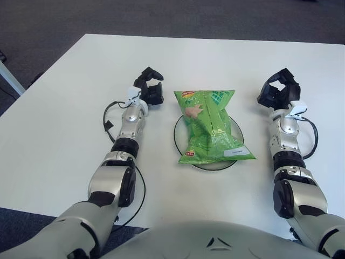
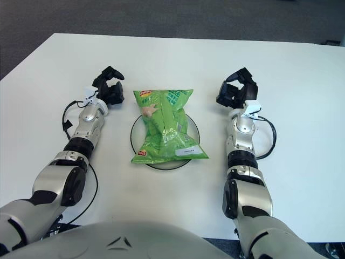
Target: Put the snack into the plate.
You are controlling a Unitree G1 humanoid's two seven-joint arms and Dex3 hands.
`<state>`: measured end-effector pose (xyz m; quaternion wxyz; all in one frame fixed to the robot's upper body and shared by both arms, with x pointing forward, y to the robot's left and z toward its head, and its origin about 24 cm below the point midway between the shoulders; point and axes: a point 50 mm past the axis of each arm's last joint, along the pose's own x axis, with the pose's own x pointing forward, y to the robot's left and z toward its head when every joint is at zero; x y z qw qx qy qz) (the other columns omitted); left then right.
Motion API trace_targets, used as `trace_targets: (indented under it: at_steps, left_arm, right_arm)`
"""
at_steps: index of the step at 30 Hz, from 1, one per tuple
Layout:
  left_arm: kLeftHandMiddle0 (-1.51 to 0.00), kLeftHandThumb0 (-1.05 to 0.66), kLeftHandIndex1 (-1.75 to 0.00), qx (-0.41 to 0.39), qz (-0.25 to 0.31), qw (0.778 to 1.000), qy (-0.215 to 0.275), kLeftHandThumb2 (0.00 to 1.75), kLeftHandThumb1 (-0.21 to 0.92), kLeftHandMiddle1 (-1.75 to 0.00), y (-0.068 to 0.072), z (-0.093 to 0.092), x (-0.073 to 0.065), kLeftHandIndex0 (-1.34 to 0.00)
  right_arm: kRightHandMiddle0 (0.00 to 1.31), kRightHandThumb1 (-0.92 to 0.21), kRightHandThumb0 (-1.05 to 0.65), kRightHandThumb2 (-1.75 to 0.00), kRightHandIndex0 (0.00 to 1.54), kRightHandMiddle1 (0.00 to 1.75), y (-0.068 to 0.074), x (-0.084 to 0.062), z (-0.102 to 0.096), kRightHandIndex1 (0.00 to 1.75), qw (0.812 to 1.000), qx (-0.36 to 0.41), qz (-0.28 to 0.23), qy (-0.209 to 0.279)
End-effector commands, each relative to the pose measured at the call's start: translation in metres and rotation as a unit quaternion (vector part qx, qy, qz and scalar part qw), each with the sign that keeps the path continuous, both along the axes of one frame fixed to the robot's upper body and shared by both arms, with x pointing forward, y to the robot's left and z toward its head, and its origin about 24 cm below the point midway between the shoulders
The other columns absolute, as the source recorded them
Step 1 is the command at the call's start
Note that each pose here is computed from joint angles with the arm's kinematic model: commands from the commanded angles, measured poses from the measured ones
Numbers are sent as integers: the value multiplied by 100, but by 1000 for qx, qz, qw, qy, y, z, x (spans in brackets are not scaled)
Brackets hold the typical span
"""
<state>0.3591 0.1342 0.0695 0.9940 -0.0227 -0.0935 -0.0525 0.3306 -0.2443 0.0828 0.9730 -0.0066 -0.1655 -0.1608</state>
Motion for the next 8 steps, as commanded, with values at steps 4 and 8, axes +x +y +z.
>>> trace_targets:
  at_steps: [4, 8]
  left_arm:
    - [-130, -45, -175, 7, 10, 999, 31, 122, 40, -175, -1, -16, -5, -55]
    - [-129, -45, -175, 4, 12, 999, 31, 120, 41, -175, -1, -16, -5, -54]
  right_arm:
    - [65, -28, -50, -136, 132, 175, 2, -9, -28, 175, 999, 18, -6, 50]
    - [65, -28, -50, -136, 132, 175, 2, -9, -30, 175, 998, 21, -7, 55]
